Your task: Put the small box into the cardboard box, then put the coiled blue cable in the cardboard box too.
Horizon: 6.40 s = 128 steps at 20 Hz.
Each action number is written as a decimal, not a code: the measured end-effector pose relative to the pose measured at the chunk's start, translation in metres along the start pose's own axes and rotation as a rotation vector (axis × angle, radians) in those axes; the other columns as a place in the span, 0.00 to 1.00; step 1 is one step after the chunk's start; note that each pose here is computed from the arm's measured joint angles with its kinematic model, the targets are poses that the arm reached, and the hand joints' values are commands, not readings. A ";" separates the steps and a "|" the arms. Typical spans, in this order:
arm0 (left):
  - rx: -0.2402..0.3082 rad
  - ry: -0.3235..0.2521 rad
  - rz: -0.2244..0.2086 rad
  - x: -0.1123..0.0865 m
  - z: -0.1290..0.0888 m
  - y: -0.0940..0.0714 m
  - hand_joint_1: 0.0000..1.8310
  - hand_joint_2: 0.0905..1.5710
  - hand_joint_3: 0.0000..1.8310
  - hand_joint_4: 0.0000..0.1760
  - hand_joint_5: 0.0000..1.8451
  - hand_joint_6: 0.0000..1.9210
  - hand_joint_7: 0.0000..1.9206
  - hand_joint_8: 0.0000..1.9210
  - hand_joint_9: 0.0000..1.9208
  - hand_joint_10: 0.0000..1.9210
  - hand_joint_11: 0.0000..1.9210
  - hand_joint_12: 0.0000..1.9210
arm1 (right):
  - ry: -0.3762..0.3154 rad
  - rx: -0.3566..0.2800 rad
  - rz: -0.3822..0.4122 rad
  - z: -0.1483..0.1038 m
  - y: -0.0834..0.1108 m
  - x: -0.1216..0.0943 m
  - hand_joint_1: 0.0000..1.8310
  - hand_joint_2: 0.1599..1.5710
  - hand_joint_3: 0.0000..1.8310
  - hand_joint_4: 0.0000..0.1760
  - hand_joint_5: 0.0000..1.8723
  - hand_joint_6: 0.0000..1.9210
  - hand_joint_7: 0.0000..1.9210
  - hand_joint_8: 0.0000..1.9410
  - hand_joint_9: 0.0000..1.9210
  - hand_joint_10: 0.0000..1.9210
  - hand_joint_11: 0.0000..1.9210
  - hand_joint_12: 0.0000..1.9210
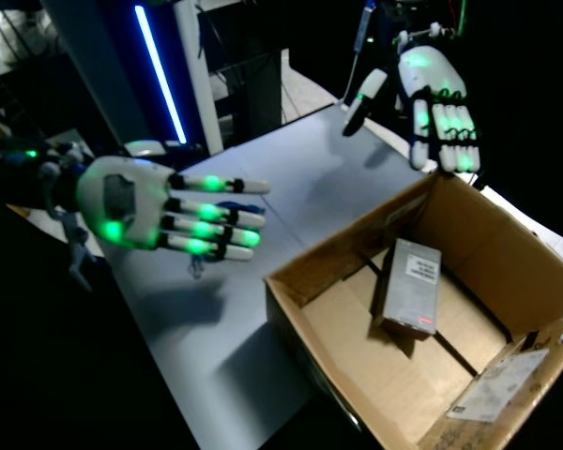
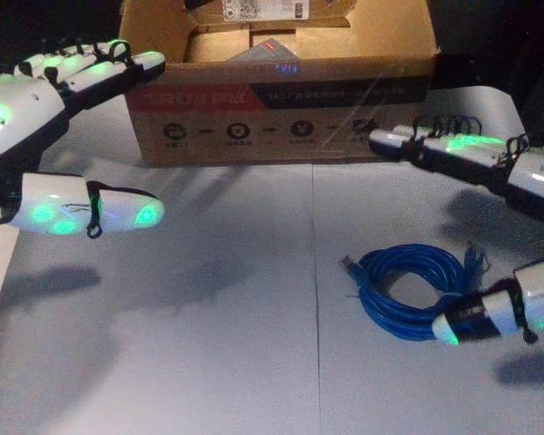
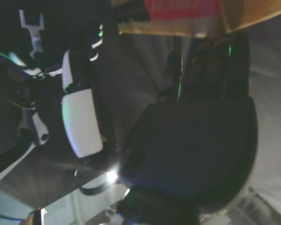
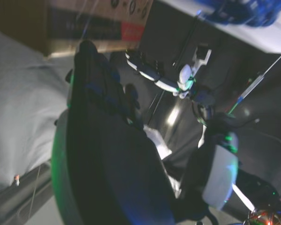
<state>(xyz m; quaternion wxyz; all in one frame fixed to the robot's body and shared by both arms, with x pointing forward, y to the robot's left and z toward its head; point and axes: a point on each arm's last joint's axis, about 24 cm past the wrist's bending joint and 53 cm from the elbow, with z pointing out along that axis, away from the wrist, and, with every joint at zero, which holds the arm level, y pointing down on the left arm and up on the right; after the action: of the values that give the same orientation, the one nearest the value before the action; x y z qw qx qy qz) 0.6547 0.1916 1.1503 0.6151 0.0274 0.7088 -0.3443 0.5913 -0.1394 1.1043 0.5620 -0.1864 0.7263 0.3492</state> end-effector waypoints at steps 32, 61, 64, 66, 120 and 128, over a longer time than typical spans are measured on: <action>-0.022 0.012 -0.080 0.016 -0.018 0.003 0.24 0.56 0.00 1.00 0.06 0.00 0.06 0.00 0.04 0.00 0.00 0.14 | 0.328 -0.103 -0.405 0.043 0.013 0.063 0.57 0.48 0.00 1.00 0.28 0.00 0.20 0.00 0.26 0.01 0.07 0.45; -0.032 0.024 -0.105 0.022 -0.022 0.008 0.25 0.57 0.00 1.00 0.09 0.00 0.07 0.00 0.05 0.00 0.00 0.23 | 0.265 -0.077 -0.402 0.026 0.007 0.029 0.48 0.43 0.00 1.00 0.00 0.00 0.00 0.00 0.00 0.00 0.00 0.00; -0.032 0.024 -0.113 0.022 -0.022 0.008 0.26 0.58 0.00 0.90 0.09 0.00 0.07 0.00 0.05 0.00 0.00 0.21 | 0.273 -0.064 -0.407 0.025 0.002 0.029 0.48 0.45 0.01 1.00 0.00 0.00 0.00 0.00 0.00 0.00 0.00 0.00; -0.030 0.023 -0.113 0.022 -0.022 0.007 0.26 0.58 0.00 0.85 0.08 0.00 0.07 0.00 0.05 0.00 0.00 0.19 | 0.302 -0.051 -0.425 0.025 -0.004 0.036 0.49 0.44 0.00 1.00 0.00 0.00 0.00 0.00 0.00 0.00 0.00 0.00; -0.029 0.018 -0.129 0.022 -0.025 0.008 0.26 0.59 0.00 0.85 0.09 0.00 0.07 0.00 0.06 0.00 0.00 0.20 | 0.134 -0.079 -0.395 0.030 0.015 -0.022 0.89 0.76 0.00 0.10 0.52 1.00 0.67 1.00 0.80 1.00 0.89 1.00; -0.026 0.013 -0.139 0.023 -0.025 0.007 0.26 0.58 0.00 0.94 0.09 0.00 0.07 0.00 0.07 0.00 0.00 0.21 | -0.165 -0.170 -0.288 0.020 0.052 -0.102 0.85 0.76 0.00 0.00 0.47 1.00 0.63 1.00 0.81 1.00 0.91 1.00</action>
<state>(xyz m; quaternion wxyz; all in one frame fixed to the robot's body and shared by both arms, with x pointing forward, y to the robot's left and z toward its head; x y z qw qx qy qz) 0.6308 0.2012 1.1270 0.5852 -0.0276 0.7175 -0.3768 0.6004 -0.1019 1.2140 0.6460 -0.3061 0.6115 0.3392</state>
